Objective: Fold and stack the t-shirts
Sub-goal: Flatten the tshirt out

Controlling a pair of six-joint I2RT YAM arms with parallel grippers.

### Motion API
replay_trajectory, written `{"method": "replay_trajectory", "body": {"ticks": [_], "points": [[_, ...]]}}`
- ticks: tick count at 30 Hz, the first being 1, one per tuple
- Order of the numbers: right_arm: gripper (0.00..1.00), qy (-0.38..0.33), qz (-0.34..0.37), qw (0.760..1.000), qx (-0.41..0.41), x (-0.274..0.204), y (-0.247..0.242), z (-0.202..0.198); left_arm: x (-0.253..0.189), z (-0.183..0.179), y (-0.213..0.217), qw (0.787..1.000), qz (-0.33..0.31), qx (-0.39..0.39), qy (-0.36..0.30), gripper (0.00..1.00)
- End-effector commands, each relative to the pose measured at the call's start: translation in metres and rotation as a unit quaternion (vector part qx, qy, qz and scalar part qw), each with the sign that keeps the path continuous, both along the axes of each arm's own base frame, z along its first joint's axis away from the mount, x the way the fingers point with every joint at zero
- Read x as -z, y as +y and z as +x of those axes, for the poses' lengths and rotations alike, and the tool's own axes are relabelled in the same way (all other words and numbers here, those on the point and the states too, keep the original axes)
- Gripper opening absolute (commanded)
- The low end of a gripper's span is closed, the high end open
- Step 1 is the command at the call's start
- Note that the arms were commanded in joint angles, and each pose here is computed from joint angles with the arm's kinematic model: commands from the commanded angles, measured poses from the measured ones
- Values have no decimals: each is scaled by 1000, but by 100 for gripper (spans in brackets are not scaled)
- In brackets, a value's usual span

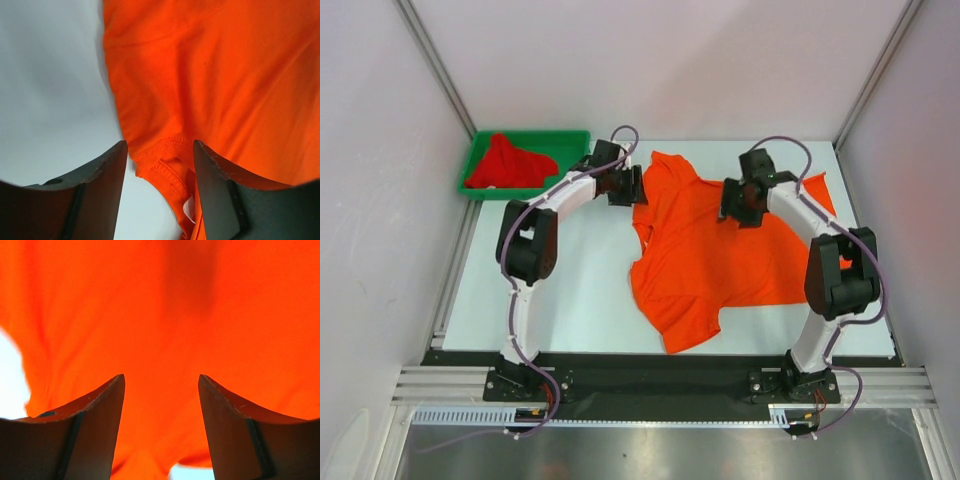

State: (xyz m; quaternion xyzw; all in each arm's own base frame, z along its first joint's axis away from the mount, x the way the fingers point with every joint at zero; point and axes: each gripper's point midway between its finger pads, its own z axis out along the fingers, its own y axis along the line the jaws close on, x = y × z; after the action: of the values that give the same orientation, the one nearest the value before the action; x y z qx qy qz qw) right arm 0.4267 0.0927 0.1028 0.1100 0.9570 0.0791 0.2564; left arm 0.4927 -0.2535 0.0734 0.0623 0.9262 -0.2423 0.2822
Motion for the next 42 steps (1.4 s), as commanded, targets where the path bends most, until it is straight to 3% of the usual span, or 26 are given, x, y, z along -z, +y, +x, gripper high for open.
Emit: {"method": "replay_trajectory", "body": {"ticks": [1, 11, 17, 18, 20, 27, 39, 40, 42], "points": [[66, -13, 54, 997, -47, -24, 41, -33, 4, -11, -10, 999, -27, 9, 37, 60], [65, 30, 94, 991, -87, -3, 78, -98, 56, -40, -6, 992, -18, -10, 128, 55], [64, 47, 97, 985, -131, 3, 108, -121, 70, -45, 0, 990, -5, -16, 139, 28], [64, 50, 109, 982, -149, 2, 121, -127, 65, -37, 6, 993, 10, -22, 120, 15], [62, 59, 118, 977, -166, 7, 133, -132, 58, -30, 17, 993, 36, -31, 103, 0], [50, 99, 151, 952, -246, 22, 186, -171, 19, 18, 66, 983, 173, -65, 8, 0], [40, 165, 163, 917, -324, 52, 230, -221, 29, 43, 96, 965, 252, -65, -12, 1], [40, 169, 160, 915, -328, 55, 231, -223, 28, 42, 100, 963, 260, -68, -11, 2], [39, 170, 156, 912, -339, 55, 236, -229, 20, 40, 112, 954, 285, -88, -14, 16]]}}
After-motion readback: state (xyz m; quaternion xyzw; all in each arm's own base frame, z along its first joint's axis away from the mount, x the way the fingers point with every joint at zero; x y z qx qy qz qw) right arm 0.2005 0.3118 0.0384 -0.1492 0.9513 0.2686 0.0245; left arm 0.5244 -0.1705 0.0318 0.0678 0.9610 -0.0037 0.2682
